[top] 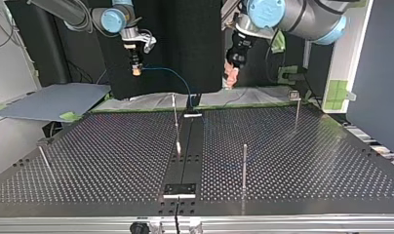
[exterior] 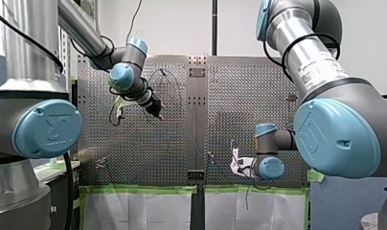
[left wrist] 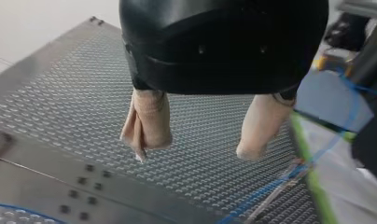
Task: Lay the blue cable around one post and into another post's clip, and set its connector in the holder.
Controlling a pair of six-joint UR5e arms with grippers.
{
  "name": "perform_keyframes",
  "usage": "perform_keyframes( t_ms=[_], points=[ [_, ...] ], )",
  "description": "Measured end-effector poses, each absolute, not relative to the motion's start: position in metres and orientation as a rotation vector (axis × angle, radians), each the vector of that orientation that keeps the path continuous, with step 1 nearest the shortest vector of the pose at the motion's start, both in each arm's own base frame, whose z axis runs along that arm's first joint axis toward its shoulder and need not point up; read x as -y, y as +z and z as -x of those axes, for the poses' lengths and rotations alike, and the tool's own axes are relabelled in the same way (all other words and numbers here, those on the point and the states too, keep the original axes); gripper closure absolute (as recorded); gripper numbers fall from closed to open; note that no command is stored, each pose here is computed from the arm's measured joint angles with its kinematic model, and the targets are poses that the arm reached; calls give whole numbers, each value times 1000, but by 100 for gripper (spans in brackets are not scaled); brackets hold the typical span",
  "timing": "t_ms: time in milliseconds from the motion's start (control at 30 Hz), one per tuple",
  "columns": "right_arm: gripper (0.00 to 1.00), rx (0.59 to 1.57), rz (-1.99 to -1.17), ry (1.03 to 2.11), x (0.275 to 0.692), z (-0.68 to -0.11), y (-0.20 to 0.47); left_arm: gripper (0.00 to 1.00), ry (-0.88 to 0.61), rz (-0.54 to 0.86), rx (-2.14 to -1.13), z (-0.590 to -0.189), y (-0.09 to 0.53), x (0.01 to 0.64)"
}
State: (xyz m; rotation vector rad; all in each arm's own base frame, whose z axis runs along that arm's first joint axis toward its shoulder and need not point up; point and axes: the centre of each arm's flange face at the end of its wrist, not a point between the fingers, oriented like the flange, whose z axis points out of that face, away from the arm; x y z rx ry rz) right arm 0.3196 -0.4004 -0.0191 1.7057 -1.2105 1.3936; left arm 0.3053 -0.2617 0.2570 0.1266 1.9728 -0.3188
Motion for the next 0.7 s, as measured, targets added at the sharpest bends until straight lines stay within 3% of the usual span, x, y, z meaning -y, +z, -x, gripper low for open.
perform_keyframes(
  t_ms=[700],
  points=[
    [100,1155,-1727,1395,394,-332,-5,0,-216,-179,-2131,-218,127,277]
  ],
)
